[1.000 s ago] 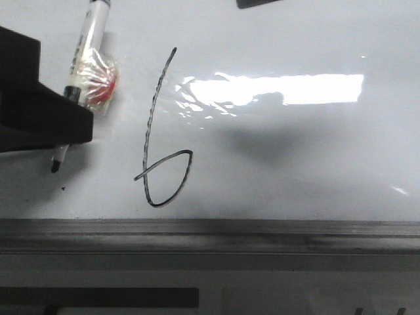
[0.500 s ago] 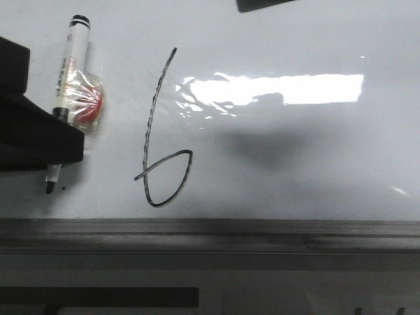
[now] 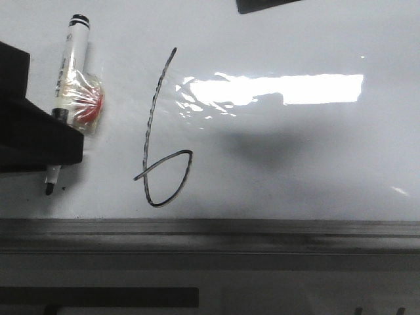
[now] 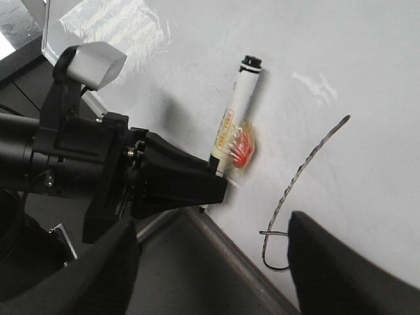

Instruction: Write number 6 on whiteboard

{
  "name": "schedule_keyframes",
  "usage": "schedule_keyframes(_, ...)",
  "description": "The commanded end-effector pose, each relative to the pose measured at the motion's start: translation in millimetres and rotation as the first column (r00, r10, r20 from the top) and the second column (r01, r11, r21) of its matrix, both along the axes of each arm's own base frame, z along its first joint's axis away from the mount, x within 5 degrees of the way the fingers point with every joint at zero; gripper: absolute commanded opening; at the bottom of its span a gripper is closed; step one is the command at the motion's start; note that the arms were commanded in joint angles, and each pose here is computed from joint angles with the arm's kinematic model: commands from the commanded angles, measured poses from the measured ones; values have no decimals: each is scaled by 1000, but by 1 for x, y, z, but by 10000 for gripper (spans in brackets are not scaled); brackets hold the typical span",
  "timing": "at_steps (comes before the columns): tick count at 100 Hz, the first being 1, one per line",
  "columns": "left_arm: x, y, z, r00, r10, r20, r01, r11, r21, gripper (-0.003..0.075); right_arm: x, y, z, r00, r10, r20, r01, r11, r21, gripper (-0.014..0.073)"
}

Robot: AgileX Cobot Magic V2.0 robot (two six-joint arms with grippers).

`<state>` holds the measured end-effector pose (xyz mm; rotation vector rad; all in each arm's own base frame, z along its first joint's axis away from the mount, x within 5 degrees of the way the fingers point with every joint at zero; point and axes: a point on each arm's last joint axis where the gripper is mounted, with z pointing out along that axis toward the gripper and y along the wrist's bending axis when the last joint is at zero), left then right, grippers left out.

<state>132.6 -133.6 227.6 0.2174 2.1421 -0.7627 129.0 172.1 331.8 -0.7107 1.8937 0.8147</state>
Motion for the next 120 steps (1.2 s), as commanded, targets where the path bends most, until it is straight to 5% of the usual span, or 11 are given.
schedule_keyframes(1, 6, 1, 12, 998, 48, 49, -46, 998, -38, 209, 2, -2, 18, 997, -24, 70, 19, 997, 71, 426)
schedule_keyframes(17, 6, 1, 12, 998, 48, 49, -46, 998, -38, 362, 2, -2, 18, 997, -24, 70, 19, 997, 71, 426)
schedule_keyframes(48, 0, 7, 26, 994, 49, 95, -40, 995, -95, 370, 2, -2, 18, 997, -24, 70, 19, 997, 71, 422)
schedule_keyframes(60, -8, 14, 38, 989, 39, 142, -19, 990, -140, 367, 1, -2, 19, 997, -23, 71, 18, 997, 72, 247)
schedule_keyframes(72, -20, 25, 55, 974, 30, 224, 15, 981, -195, 248, -2, -7, 22, 996, -17, 93, 10, 997, 70, -64)
schedule_keyframes(84, -34, 39, 73, 935, 17, 354, 66, 974, -219, -22, -9, -15, 28, 991, -10, 135, 1, 998, 69, -62)
schedule_keyframes(110, -70, 68, 92, 799, -68, 598, 188, 972, -142, -19, -34, -50, 29, 961, -50, 273, 9, 989, 150, -62)
schedule_keyframes(120, -81, 75, 84, 786, -102, 610, 219, 968, -120, -19, -47, -70, 17, 941, -96, 324, 22, 974, 225, -62)
